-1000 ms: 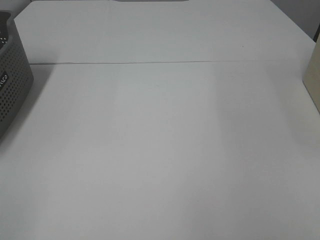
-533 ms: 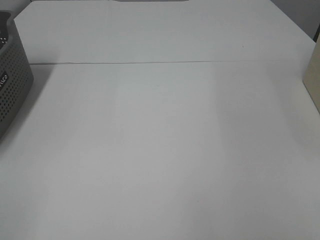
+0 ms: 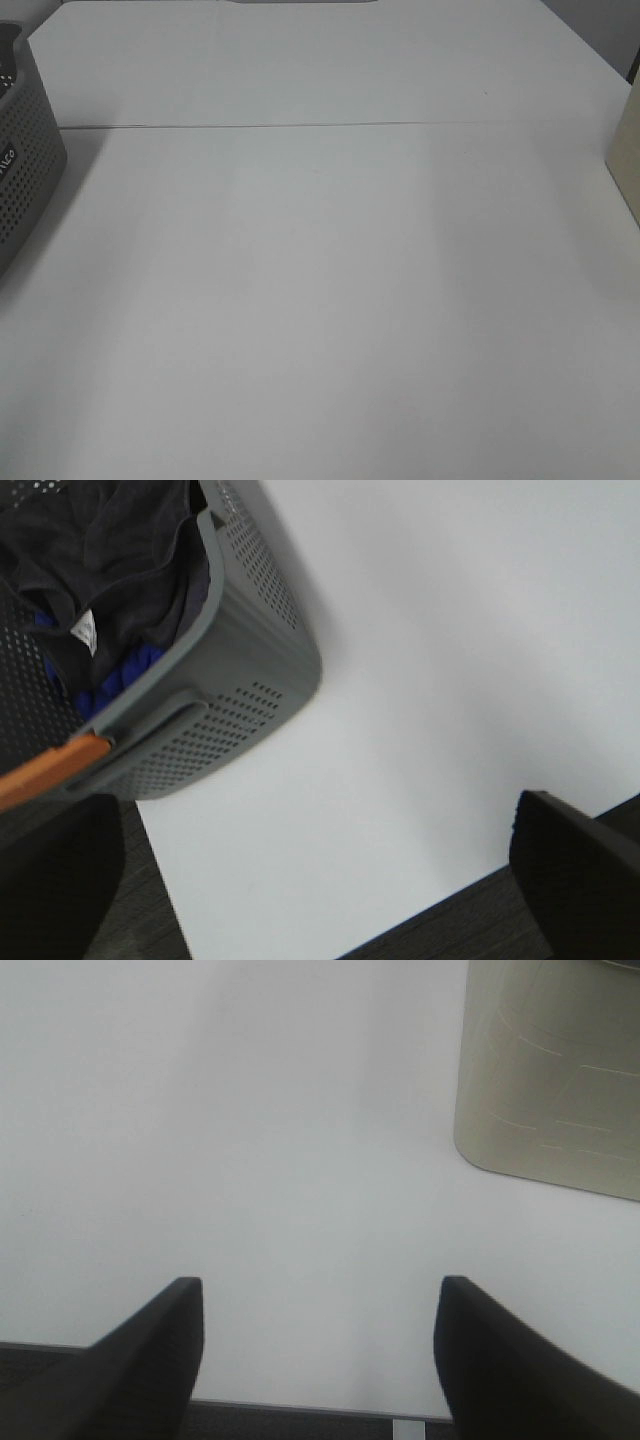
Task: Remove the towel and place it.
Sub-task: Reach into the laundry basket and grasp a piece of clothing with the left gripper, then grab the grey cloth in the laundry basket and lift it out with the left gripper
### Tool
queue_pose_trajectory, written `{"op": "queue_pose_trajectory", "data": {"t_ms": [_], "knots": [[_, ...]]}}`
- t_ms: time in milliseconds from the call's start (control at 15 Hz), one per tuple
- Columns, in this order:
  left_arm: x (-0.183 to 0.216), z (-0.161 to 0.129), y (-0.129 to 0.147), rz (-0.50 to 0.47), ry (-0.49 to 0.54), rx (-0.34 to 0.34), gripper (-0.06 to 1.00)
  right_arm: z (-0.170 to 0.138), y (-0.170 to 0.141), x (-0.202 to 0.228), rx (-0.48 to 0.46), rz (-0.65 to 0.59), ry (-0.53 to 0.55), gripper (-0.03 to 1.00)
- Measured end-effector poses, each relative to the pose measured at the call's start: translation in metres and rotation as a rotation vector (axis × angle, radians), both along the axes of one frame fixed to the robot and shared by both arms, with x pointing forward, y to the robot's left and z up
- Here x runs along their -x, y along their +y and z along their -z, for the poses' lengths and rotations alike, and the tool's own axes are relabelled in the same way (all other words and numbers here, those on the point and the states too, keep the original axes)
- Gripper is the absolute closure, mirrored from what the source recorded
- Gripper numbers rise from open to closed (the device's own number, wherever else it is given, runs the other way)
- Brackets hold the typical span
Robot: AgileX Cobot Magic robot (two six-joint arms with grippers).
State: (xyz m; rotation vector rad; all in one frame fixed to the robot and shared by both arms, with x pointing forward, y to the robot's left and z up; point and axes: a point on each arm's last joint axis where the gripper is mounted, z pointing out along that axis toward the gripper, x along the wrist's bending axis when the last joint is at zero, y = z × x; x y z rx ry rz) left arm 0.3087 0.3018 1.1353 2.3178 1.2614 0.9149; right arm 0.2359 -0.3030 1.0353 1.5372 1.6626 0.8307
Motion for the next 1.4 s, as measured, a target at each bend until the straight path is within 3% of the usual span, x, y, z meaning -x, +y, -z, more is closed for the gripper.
{"op": "queue_pose_trajectory", "data": {"t_ms": [67,133,400,533,667,733,933,1133,1267,1400], "knots": [[-0.044,-0.019,0.001,0.099,0.07,-0.099,-0.05,0.0,0.0,0.0,0.0,0.0,0.0,0.31],[-0.057,-0.023,0.002,0.116,0.089,-0.127,-0.05,0.0,0.0,0.0,0.0,0.0,0.0,0.31],[-0.158,-0.033,0.022,0.118,0.241,-0.384,-0.03,0.0,0.0,0.0,0.0,0.0,0.0,0.31],[-0.19,-0.03,0.032,0.122,0.287,-0.451,-0.03,0.0,0.0,0.0,0.0,0.0,0.0,0.31],[-0.221,-0.017,0.053,0.1,0.344,-0.476,-0.03,0.0,0.0,0.0,0.0,0.0,0.0,0.31],[-0.253,0.008,0.084,0.107,0.386,-0.509,-0.03,0.0,0.0,0.0,0.0,0.0,0.0,0.31],[-0.282,0.056,0.118,0.148,0.487,-0.521,-0.03,0.0,0.0,0.0,0.0,0.0,0.0,0.31],[-0.3,0.102,0.135,0.225,0.589,-0.534,-0.03,0.0,0.0,0.0,0.0,0.0,0.0,0.31],[-0.317,0.123,0.144,0.254,0.608,-0.569,-0.03,0.0,0.0,0.0,0.0,0.0,0.0,0.31],[-0.337,0.14,0.15,0.262,0.614,-0.558,-0.03,0.0,0.0,0.0,0.0,0.0,0.0,0.31]]}}
